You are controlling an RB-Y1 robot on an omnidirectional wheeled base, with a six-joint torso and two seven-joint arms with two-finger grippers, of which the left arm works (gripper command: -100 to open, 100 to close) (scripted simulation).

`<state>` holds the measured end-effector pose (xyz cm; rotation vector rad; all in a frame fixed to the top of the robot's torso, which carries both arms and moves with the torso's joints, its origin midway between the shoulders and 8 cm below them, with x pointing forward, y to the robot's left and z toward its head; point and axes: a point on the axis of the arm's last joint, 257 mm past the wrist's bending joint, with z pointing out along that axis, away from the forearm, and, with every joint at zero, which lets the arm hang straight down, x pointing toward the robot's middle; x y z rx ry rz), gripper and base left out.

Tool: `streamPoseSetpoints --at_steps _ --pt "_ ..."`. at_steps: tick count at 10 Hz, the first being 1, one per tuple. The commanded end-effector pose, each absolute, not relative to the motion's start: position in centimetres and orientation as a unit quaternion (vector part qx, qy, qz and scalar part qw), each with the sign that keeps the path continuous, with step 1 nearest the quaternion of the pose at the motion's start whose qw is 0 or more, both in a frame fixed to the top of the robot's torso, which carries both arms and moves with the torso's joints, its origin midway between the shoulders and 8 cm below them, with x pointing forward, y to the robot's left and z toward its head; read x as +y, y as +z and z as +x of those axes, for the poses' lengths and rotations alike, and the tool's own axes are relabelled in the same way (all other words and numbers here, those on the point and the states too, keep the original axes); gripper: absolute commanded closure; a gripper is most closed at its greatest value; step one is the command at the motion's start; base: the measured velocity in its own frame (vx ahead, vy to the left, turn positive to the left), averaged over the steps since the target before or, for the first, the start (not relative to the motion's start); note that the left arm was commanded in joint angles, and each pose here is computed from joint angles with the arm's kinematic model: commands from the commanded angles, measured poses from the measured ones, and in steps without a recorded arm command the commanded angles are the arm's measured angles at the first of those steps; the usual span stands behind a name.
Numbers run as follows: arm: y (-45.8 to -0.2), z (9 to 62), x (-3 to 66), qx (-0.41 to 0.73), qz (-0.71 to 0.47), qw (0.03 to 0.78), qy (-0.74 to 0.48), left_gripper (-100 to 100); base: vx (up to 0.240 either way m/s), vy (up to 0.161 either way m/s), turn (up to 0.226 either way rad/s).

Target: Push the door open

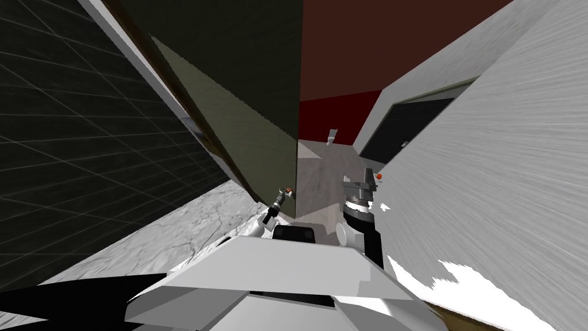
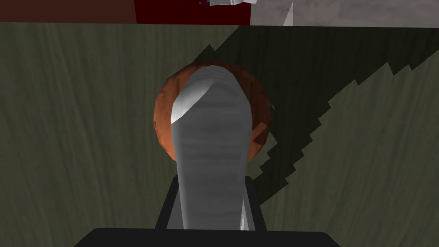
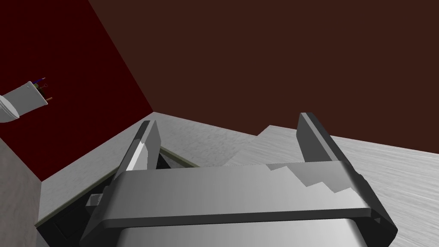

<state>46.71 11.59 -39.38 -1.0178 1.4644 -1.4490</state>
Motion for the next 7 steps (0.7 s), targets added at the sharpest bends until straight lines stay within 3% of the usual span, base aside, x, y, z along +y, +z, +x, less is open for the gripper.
streamPoseSetpoints --at_steps 1,7 --pt "-39.1 47.5 13.7 0.574 -0.411 0.425 -0.566 100 0.103 -0.091 0.039" --pt "-40.2 47.4 15.6 0.573 -0.429 0.433 -0.549 100 0.102 -0.079 0.038"
